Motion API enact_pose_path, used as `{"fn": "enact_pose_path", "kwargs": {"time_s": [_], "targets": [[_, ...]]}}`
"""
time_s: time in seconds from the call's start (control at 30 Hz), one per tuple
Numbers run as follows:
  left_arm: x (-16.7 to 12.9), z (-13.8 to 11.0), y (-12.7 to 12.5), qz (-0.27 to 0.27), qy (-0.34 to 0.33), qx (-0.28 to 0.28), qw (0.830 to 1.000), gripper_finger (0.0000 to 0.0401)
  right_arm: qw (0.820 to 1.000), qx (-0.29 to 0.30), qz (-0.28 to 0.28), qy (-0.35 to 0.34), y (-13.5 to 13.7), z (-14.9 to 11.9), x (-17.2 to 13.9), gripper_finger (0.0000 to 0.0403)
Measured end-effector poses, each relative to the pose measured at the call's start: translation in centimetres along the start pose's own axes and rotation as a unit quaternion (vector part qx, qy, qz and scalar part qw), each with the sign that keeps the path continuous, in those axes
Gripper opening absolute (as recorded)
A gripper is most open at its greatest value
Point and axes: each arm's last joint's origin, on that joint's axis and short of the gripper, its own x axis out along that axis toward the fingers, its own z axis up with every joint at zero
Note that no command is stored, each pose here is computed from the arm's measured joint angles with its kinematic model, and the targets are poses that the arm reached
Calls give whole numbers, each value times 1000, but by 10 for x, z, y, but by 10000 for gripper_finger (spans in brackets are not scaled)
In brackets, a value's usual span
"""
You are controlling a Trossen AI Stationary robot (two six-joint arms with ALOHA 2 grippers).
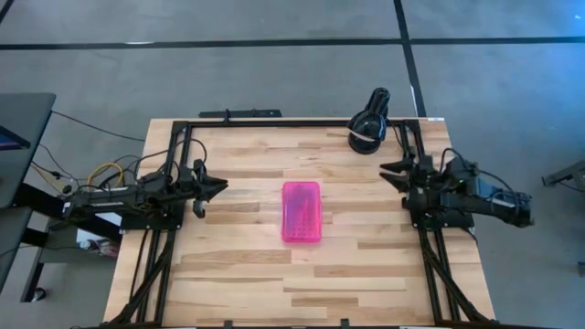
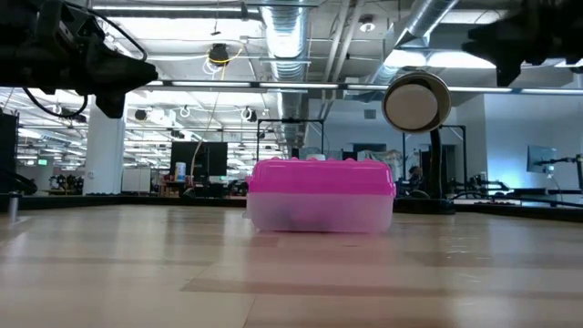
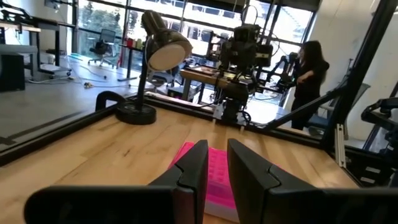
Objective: Pick & place school supplies into a supply box
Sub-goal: Return to Home Position
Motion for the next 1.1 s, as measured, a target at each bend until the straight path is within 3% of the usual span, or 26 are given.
{"fn": "enact_pose_path", "kwargs": {"time_s": [0.43, 0.63, 0.83, 1.1], "targets": [[0, 0, 0, 1, 0, -3, 1000, 54, 999, 1, 30, 22, 9, -37, 11, 121], [0, 0, 0, 1, 0, 22, 1000, 54, 999, 18, 1, 45, 8, -62, 16, 121], [0, -1, -2, -28, 6, 65, 997, 54, 1000, 2, 1, 23, 9, -64, 17, 121], [0, -4, -1, -26, 24, 79, 996, 54, 999, 31, -21, 23, 4, -64, 18, 121]]}}
